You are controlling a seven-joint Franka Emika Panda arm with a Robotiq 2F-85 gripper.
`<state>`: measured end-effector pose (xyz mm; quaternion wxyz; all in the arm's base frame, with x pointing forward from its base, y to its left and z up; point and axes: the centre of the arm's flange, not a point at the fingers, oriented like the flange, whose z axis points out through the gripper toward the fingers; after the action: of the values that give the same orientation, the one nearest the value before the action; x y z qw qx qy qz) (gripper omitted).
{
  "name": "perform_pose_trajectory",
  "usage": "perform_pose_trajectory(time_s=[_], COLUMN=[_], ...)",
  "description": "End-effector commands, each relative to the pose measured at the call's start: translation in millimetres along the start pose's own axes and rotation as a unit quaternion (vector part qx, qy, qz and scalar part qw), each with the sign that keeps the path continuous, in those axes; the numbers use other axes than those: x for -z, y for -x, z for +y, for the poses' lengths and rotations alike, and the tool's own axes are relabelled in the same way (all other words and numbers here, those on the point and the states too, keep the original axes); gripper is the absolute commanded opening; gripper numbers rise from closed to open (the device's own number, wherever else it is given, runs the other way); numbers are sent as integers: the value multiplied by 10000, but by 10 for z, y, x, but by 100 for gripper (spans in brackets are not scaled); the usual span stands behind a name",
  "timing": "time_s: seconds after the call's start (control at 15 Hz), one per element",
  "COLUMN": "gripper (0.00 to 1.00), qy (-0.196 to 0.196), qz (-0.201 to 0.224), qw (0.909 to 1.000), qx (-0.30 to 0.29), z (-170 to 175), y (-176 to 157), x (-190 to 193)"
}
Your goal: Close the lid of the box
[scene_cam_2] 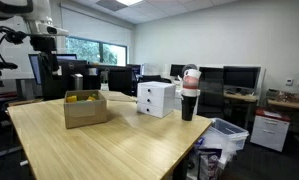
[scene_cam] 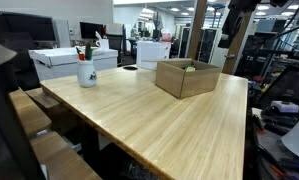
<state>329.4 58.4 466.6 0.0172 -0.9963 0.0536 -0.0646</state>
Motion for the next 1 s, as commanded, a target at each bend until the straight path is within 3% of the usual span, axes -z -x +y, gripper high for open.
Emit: perform_pose_trajectory(time_s=[0.0, 0.53, 0.93], gripper=[100, 100, 100], qy=[0, 87, 72], qz=[0, 455, 533], qw=[10000, 9988, 9982], qx=[0, 148, 254], z=[0, 130, 283], y=[0, 214, 119], x=[0, 310, 439])
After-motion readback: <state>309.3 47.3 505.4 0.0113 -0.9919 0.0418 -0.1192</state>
